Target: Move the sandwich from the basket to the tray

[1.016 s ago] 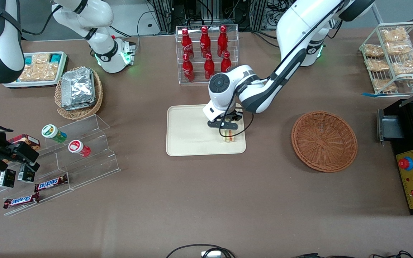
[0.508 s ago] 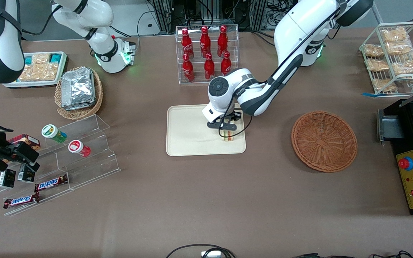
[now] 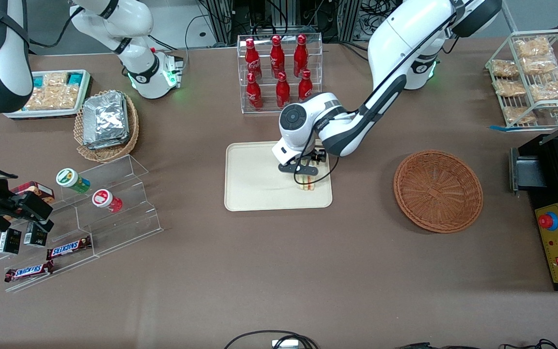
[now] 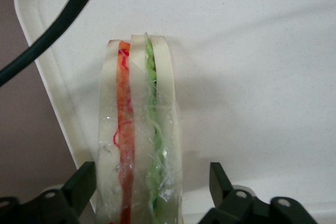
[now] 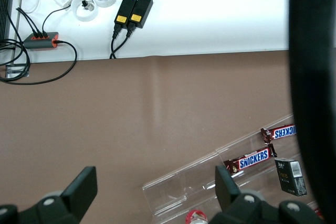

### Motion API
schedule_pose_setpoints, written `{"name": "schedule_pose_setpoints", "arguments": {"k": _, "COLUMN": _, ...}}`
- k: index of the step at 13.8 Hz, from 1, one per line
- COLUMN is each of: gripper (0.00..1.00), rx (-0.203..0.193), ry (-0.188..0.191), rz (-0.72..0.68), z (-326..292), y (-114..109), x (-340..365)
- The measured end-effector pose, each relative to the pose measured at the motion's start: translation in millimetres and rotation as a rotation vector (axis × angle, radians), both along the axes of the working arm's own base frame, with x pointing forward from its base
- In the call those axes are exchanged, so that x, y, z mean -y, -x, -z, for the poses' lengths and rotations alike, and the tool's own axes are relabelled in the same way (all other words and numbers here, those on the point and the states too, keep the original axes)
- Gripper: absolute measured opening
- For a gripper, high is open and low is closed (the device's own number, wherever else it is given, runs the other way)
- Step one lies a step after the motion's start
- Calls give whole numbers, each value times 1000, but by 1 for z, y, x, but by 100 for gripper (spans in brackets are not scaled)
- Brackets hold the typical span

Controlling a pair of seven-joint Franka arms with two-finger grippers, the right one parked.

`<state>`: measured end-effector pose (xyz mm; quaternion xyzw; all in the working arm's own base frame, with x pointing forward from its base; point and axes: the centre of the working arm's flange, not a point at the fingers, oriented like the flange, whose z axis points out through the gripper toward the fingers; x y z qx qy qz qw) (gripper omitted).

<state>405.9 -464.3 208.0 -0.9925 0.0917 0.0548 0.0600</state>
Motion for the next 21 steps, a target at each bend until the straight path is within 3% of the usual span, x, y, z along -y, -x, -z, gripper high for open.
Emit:
{"name": "schedule_pose_setpoints", "arguments": {"k": 4, "gripper": 99, "rx": 36, "ry": 29, "rz": -65, "z": -31, "y": -29, "x": 8}}
{"name": "schedule_pose_setpoints", "arguments": {"k": 9, "gripper": 99, "rx": 46, "ry": 39, "rz": -222, "z": -104, "y": -89, "x": -10}}
{"name": "schedule_pose_setpoints", "arguments": {"k": 14, "gripper": 99, "rx": 81, "ry": -7, "rz": -395, "z": -170, "y": -155, "x": -98}}
{"name": "schedule_pose_setpoints", "arguments": {"k": 17, "gripper": 99, "rx": 97, "ry": -34, "rz": -492, "z": -198, "y": -180, "x": -157}}
{"name": "schedule_pose_setpoints", "arguments": {"k": 21, "gripper": 99, "rx": 49, "ry": -50, "rz": -516, "z": -231, "y": -194, "x": -223}}
